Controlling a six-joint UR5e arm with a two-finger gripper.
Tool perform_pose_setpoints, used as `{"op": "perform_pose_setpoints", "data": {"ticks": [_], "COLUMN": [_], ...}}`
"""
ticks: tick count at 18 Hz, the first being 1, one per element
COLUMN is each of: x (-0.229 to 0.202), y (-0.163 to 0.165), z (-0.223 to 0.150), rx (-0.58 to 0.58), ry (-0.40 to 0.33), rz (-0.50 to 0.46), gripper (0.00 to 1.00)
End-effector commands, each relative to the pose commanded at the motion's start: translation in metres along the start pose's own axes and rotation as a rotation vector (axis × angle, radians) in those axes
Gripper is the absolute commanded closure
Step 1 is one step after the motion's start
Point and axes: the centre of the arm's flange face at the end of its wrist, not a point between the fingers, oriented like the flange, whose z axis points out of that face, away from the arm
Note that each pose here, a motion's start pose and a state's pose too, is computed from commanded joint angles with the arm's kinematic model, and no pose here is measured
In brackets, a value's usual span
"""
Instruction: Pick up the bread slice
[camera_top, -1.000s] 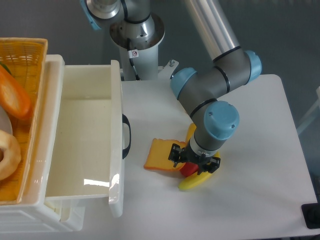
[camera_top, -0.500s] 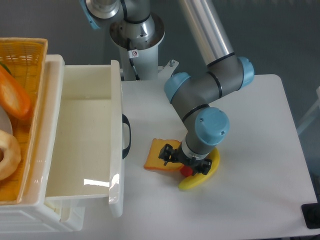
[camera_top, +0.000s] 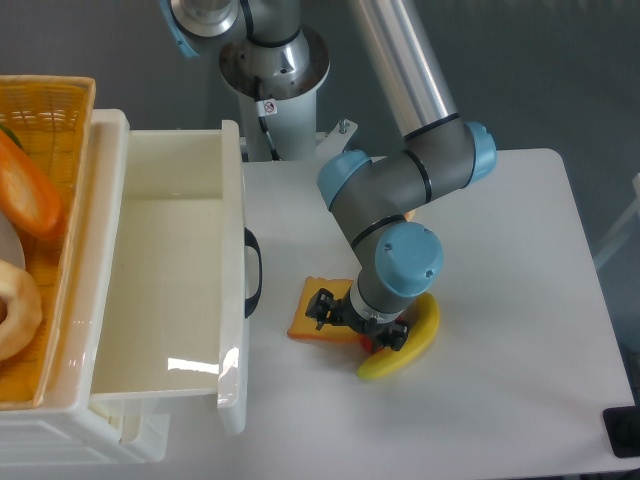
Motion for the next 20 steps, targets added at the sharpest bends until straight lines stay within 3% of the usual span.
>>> {"op": "perform_pose_setpoints", "data": {"ticks": [7,8,12,13,14,20], "x": [0.001,0.001,0.002,0.001,0.001,0.003], "y": [0.012,0.011,0.012,0.012,0.012,0.015], "z": [0.012,0.011,0.012,0.013,0.015,0.017], "rx": [-0.046,-0.045,-0.05,-0.052,-0.056,-0.067], "ry": [-0.002,-0.006,0.0,0.002,0.005,0.012], "rz": [0.033,0.035,0.034,0.032,0.031,0.02], "gripper": [0.0,0.04,0.79,0.93,1.0,1.0]}}
